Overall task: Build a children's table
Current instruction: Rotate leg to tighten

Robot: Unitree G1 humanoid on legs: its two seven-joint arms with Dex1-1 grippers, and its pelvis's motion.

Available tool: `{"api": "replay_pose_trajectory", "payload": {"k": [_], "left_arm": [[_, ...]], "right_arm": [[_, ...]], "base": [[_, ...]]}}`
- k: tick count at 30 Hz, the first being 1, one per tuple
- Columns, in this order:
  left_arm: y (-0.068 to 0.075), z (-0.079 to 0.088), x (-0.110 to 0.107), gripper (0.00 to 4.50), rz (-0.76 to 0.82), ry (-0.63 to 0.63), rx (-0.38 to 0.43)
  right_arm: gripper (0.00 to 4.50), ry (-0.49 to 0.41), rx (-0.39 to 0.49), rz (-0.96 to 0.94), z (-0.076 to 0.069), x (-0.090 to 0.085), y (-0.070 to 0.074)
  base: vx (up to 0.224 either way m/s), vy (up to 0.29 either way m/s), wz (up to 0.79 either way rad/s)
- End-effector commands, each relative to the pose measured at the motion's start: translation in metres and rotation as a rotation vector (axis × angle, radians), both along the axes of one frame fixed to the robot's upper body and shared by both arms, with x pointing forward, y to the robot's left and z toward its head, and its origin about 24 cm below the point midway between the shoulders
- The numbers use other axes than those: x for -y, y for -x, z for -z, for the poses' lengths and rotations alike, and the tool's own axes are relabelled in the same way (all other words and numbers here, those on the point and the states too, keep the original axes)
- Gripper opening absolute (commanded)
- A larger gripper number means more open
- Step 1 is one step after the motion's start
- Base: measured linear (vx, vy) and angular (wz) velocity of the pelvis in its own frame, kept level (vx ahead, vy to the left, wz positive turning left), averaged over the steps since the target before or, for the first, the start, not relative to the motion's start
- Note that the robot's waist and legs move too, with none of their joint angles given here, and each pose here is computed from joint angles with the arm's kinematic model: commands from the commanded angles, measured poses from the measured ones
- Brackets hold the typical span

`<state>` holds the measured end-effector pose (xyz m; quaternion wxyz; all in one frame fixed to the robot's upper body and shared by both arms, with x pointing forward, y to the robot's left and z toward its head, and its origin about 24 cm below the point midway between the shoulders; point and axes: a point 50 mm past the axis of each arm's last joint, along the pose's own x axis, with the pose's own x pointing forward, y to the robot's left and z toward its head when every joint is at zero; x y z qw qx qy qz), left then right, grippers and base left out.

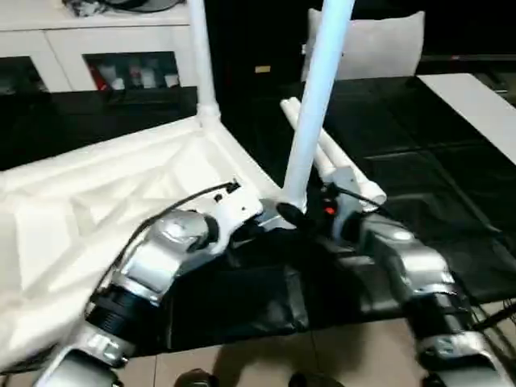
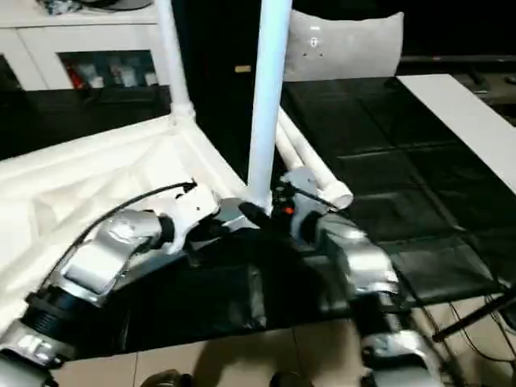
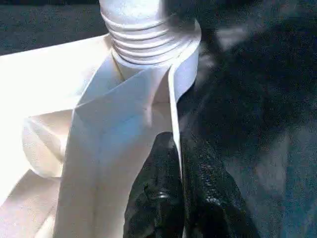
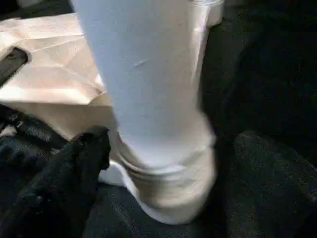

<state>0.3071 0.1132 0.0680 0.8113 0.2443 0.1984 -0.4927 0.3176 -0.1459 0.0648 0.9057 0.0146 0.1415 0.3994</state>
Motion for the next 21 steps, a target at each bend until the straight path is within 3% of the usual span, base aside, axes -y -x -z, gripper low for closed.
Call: {"api": "replay_pose_trajectory", "payload": {"k": [1,6,14,18,19,21], "left_arm": [[0.001,-0.018,0.004,0.00,0.150,0.021,0.049],[0.009,-0.019,-0.005,0.00,0.326,-0.018,0.024],[0.015,-0.017,-0.010,0.00,0.511,-0.088,-0.010],[0.015,-0.018,-0.007,0.00,0.541,-0.087,-0.008],[0.014,-0.018,-0.006,0.00,0.551,-0.088,-0.004],[0.014,-0.019,-0.005,0.00,0.557,-0.088,-0.003]], "right_arm": [[4.47,0.005,0.055,-0.103,-0.011,0.006,0.006],[4.47,0.099,0.076,-0.232,-0.014,0.014,0.013],[4.47,0.222,0.091,-0.459,-0.010,0.002,0.023],[4.47,0.209,0.071,-0.513,-0.008,-0.002,0.026],[4.19,0.200,0.056,-0.541,-0.006,-0.004,0.028],[4.19,0.194,0.048,-0.547,-0.005,-0.005,0.028]], "base": [[0.000,0.000,0.00],[0.000,0.000,0.00],[0.000,0.000,0.00],[0.000,0.000,0.00],[0.000,0.000,0.00],[0.000,0.000,0.00]]}}
